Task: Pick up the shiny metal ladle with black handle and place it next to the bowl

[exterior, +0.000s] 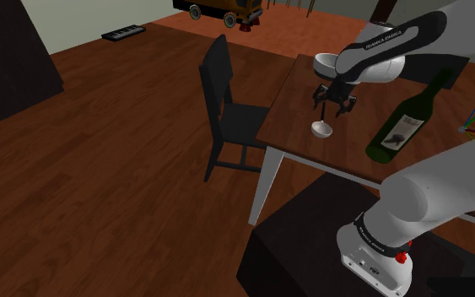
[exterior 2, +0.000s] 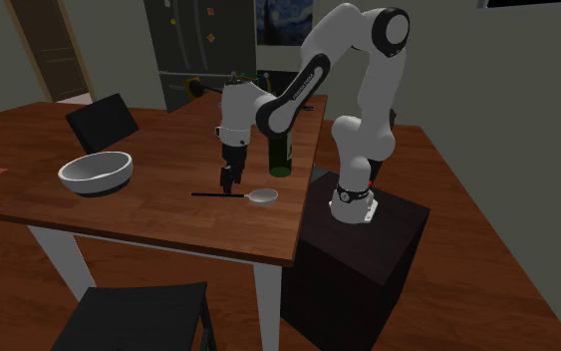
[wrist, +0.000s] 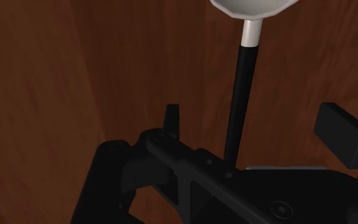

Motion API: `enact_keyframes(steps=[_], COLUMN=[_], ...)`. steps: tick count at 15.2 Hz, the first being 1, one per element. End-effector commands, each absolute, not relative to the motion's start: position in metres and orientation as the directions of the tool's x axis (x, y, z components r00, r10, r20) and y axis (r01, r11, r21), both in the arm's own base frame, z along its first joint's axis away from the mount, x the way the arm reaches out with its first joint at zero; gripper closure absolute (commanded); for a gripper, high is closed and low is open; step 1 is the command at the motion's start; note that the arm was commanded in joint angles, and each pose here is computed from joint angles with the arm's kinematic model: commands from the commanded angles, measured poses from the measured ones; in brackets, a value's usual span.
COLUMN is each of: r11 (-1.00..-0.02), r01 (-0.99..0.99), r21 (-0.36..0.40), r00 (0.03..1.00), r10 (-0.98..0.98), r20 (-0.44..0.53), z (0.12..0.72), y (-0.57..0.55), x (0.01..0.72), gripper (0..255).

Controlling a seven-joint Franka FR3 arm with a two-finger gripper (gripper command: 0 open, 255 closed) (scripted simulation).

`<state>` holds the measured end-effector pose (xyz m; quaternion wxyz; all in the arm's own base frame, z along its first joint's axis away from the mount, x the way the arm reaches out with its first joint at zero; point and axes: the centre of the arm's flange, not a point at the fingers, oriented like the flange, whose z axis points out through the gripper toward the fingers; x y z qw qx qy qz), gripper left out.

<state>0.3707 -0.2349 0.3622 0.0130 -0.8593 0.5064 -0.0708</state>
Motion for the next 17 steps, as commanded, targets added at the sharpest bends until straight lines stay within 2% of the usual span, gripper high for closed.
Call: enact_keyframes(steps=[1,12,13,17], r11=[-0.482,-0.482,-0.482,-0.482], r01=[-0.871,-0.871,-0.871,-0.871], r21=[-0.096,-0.096,-0.096,-0.096], r00=[0.472,0.472,0.472,0.472], r10=[-0.875,-0.875,-0.875,-0.875], r20=[0.111,0.111,0.111,0.110], z=[0.352,0.333,0.333,0.334], y=[-0.237,-0.238,-0.238,-0.238], x=[0.373,0.376,0.376,0.376], gripper=[0,0,255,255])
